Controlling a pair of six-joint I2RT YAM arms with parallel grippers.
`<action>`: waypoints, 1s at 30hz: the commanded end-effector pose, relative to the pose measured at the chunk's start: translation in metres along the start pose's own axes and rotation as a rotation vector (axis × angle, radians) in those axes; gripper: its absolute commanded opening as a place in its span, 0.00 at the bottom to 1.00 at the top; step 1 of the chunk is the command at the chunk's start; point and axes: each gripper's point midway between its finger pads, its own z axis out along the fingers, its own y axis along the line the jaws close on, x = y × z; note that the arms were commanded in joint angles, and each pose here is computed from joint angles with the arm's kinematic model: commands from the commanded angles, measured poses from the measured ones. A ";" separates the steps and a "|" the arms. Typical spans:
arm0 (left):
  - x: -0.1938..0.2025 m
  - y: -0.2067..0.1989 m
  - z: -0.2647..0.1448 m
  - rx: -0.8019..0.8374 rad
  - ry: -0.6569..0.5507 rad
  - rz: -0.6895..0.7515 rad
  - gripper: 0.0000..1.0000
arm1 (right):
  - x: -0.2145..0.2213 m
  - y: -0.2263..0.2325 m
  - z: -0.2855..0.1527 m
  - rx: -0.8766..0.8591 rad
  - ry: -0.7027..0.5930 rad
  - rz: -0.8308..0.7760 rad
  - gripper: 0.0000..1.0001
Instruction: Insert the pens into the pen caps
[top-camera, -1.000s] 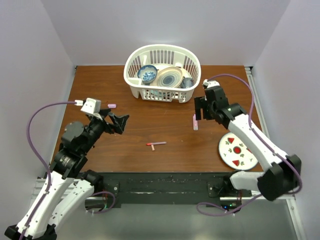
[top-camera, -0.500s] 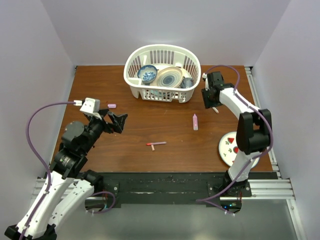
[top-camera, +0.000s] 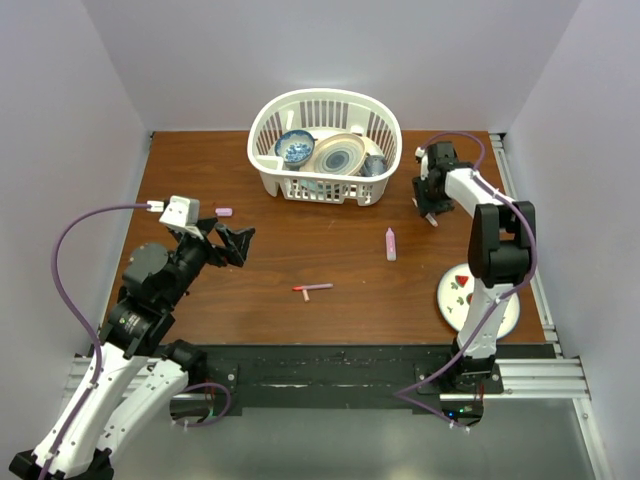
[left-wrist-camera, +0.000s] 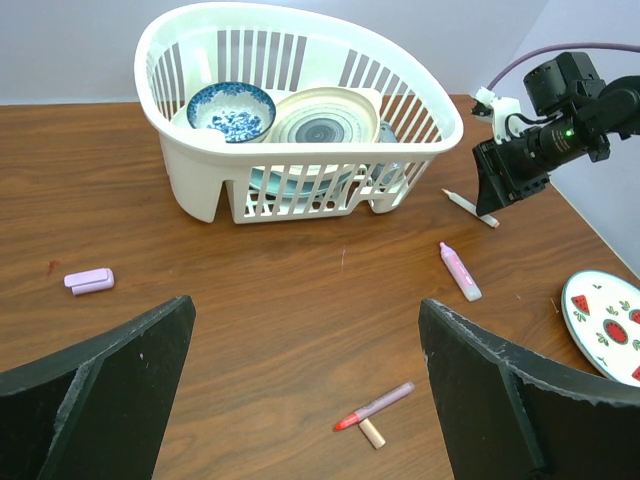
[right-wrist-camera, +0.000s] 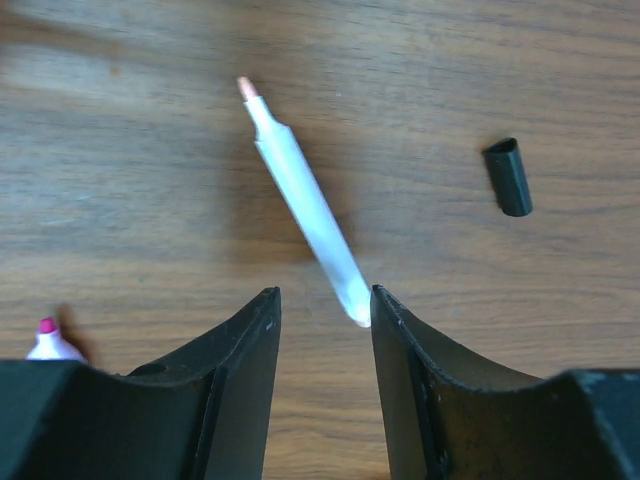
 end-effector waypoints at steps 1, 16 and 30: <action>-0.011 -0.003 0.000 0.014 -0.044 0.003 0.99 | -0.013 -0.005 -0.001 -0.015 -0.037 -0.003 0.43; -0.016 -0.001 -0.005 0.004 -0.067 0.003 0.99 | 0.015 0.001 0.027 -0.018 0.066 0.015 0.22; 0.018 -0.026 -0.001 0.110 0.110 -0.131 0.90 | 0.063 0.031 -0.060 -0.023 -0.016 0.275 0.00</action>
